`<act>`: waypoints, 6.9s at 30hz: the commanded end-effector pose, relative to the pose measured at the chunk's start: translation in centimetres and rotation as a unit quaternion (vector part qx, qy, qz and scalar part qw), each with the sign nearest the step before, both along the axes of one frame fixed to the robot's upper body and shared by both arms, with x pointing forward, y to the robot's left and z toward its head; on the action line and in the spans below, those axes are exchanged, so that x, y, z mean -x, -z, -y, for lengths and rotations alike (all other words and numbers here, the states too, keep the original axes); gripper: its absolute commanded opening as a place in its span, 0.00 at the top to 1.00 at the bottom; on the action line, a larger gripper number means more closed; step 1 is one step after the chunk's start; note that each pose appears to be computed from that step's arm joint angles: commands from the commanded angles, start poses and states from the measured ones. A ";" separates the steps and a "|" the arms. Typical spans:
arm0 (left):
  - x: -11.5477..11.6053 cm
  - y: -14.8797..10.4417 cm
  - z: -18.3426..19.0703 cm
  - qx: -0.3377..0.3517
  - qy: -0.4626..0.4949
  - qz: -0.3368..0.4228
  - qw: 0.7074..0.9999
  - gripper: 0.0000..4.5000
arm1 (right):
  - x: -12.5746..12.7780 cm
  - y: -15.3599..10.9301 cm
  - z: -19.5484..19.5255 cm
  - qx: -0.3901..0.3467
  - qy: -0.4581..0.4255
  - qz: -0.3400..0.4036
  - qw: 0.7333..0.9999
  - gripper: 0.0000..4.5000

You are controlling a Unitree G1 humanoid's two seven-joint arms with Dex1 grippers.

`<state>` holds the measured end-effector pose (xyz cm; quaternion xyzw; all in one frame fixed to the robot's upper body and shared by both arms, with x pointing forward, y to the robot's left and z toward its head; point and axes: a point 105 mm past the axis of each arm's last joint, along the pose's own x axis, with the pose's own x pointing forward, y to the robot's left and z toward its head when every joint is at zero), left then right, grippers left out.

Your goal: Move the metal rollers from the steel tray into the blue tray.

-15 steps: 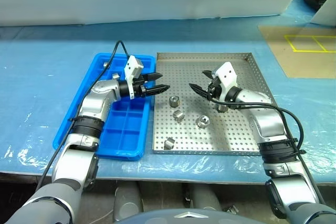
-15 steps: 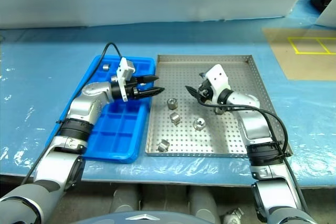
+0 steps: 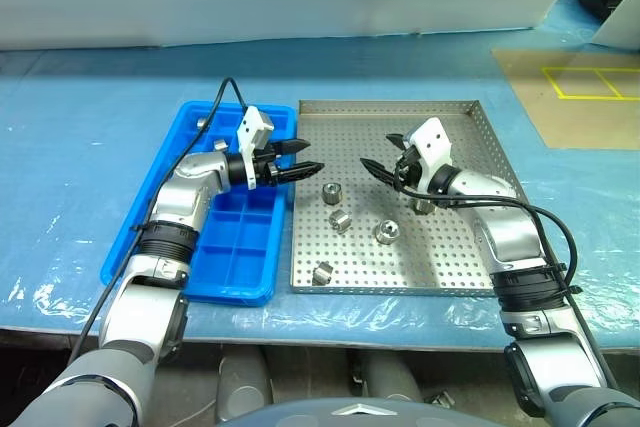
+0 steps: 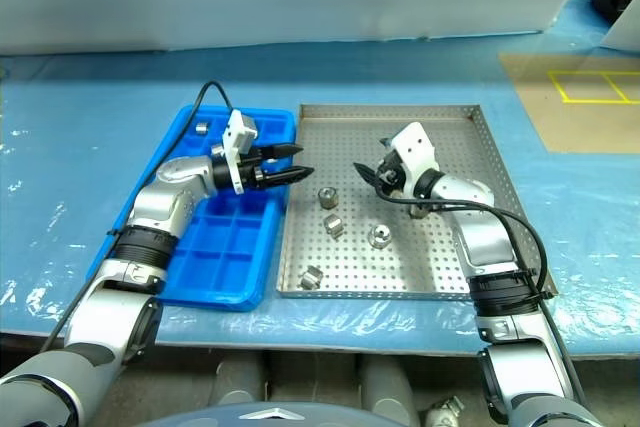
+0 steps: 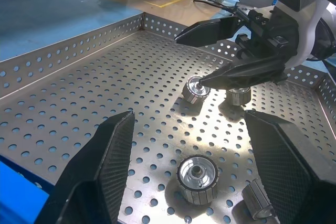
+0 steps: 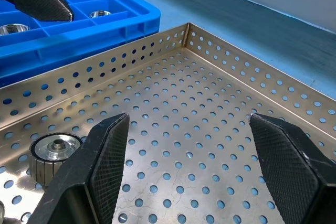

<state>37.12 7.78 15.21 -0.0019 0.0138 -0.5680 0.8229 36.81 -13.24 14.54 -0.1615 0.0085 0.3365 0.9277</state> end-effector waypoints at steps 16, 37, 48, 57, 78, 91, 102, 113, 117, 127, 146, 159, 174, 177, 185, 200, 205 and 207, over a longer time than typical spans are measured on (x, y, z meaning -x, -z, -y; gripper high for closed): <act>-2.9 -5.0 7.2 -0.058 0.090 0.104 0.989 0.22 | 1.8 -4.5 6.7 0.015 0.076 0.051 0.996 0.17; -4.2 1.3 12.9 -0.194 -0.038 0.085 0.977 0.22 | 6.7 -3.1 9.5 0.007 0.196 0.047 0.980 0.17; -3.6 3.8 13.5 -0.233 -0.047 0.078 0.968 0.22 | 7.3 -2.8 9.9 0.009 0.219 0.047 0.974 0.17; -4.0 5.4 12.4 -0.261 -0.080 0.048 0.961 0.22 | 7.4 -2.5 10.3 0.016 0.236 0.050 0.970 0.17; -4.9 1.8 10.9 -0.215 -0.055 0.074 0.972 0.62 | 6.4 -2.6 9.1 0.006 0.218 0.052 0.975 0.16; -4.2 -3.8 1.7 -0.142 0.041 0.107 0.983 0.62 | 3.4 -2.7 6.8 -0.006 0.164 0.058 0.985 0.16; 0.1 -5.9 -7.7 -0.135 -0.031 0.146 0.980 0.62 | -1.3 -4.6 -0.6 -0.039 0.006 0.068 0.997 0.16; 4.9 -5.5 -15.6 -0.146 -0.201 0.101 0.963 0.62 | 0.9 -5.2 -14.0 -0.044 -0.326 0.009 0.944 0.16; 6.6 -4.5 -16.9 -0.144 -0.231 0.078 0.959 0.62 | 2.2 -4.9 -16.5 -0.037 -0.397 -0.007 0.917 0.16; 8.2 -0.8 -17.4 -0.108 -0.274 0.007 0.956 0.62 | 3.5 -3.9 -18.1 -0.016 -0.449 -0.021 0.893 0.16; 8.0 4.7 -18.4 -0.132 -0.301 -0.076 0.941 0.45 | 2.9 -2.5 -16.2 -0.007 -0.392 -0.018 0.920 0.16; 5.3 -1.6 -12.4 -0.074 -0.213 0.014 0.974 0.18 | 1.8 -3.0 -14.6 -0.019 -0.345 -0.007 0.938 0.16; -0.1 -2.4 -2.3 -0.086 0.000 0.020 0.996 0.18 | -1.1 -5.4 -0.7 -0.036 -0.079 0.041 0.995 0.16; -1.2 -1.1 -0.5 -0.105 0.024 0.024 0.994 0.18 | 0.0 -5.3 2.0 -0.031 -0.031 0.042 0.998 0.16; -2.0 1.5 3.6 -0.136 0.081 0.013 0.987 0.18 | 2.6 -5.2 5.4 -0.024 0.056 0.048 0.997 0.16; -1.9 4.0 1.1 -0.224 0.099 0.010 0.970 0.18 | 3.3 -4.4 6.2 -0.016 0.092 0.035 0.995 0.16; -1.5 4.9 1.4 -0.263 0.118 0.034 0.957 0.18 | 3.0 -4.4 5.8 -0.017 0.090 0.038 0.995 0.16; -1.8 5.1 1.4 -0.287 0.111 0.048 0.950 0.18 | 3.0 -4.4 5.8 -0.017 0.091 0.039 0.995 0.16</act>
